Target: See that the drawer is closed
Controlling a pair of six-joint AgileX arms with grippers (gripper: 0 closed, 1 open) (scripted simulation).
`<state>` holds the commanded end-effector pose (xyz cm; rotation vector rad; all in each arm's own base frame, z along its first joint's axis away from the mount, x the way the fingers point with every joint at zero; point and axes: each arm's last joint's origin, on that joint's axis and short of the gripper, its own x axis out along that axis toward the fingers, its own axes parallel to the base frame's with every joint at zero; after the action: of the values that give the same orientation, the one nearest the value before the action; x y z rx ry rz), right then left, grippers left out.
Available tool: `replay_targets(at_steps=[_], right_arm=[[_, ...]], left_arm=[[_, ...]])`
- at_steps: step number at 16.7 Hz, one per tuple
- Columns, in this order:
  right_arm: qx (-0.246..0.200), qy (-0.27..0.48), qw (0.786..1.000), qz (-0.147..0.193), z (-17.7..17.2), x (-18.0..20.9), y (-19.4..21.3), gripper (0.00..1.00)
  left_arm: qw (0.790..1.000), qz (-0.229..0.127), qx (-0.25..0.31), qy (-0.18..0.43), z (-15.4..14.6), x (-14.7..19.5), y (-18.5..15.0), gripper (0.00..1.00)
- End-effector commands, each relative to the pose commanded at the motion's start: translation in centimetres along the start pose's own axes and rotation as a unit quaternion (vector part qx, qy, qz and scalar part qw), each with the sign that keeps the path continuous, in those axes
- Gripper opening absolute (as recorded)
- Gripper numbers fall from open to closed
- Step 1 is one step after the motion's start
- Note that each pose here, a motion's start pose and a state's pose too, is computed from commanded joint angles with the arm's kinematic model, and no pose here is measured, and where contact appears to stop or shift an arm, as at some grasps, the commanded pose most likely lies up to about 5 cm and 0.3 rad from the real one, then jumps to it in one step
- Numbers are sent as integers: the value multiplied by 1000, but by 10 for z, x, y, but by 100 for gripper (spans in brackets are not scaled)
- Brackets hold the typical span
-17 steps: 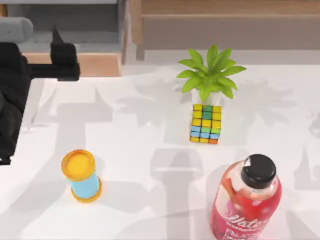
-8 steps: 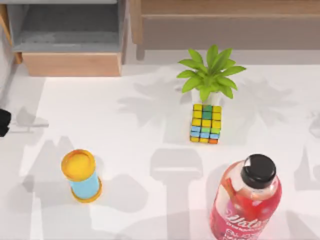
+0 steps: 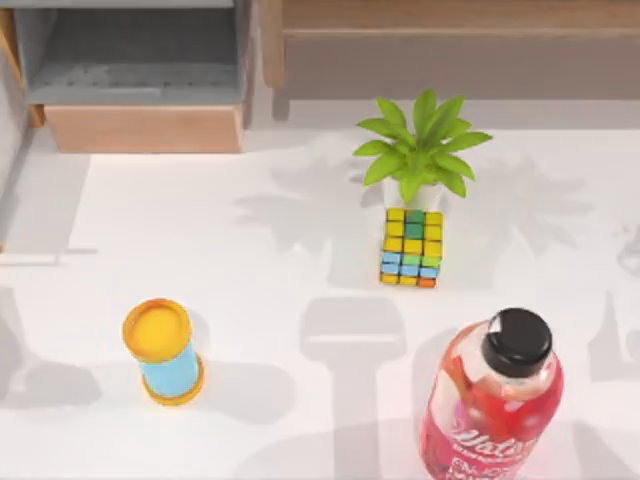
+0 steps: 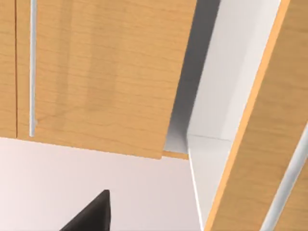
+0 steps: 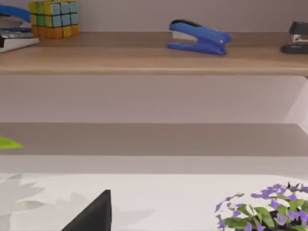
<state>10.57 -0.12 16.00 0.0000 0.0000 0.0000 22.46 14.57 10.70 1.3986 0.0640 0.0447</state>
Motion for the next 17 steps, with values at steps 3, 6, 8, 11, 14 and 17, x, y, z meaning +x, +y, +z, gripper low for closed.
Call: replay_targets(at_steps=[3, 6, 8, 11, 14, 17], right_arm=[[0, 0, 1000, 0, 0, 0, 0, 100], [0, 0, 1000, 0, 0, 0, 0, 100], [0, 0, 1000, 0, 0, 0, 0, 100], [0, 0, 1000, 0, 0, 0, 0, 100], [0, 0, 1000, 0, 0, 0, 0, 100], [0, 0, 1000, 0, 0, 0, 0, 100]], left_arm=[[997, 5, 67, -32, -23, 4, -5, 100], [995, 5, 86, -45, -30, 7, -7, 100], [995, 5, 86, -45, -30, 7, -7, 100], [995, 5, 85, -46, -29, 8, -7, 100], [995, 5, 86, -45, -29, 22, -7, 100], [995, 5, 86, -45, -28, 32, -7, 100]])
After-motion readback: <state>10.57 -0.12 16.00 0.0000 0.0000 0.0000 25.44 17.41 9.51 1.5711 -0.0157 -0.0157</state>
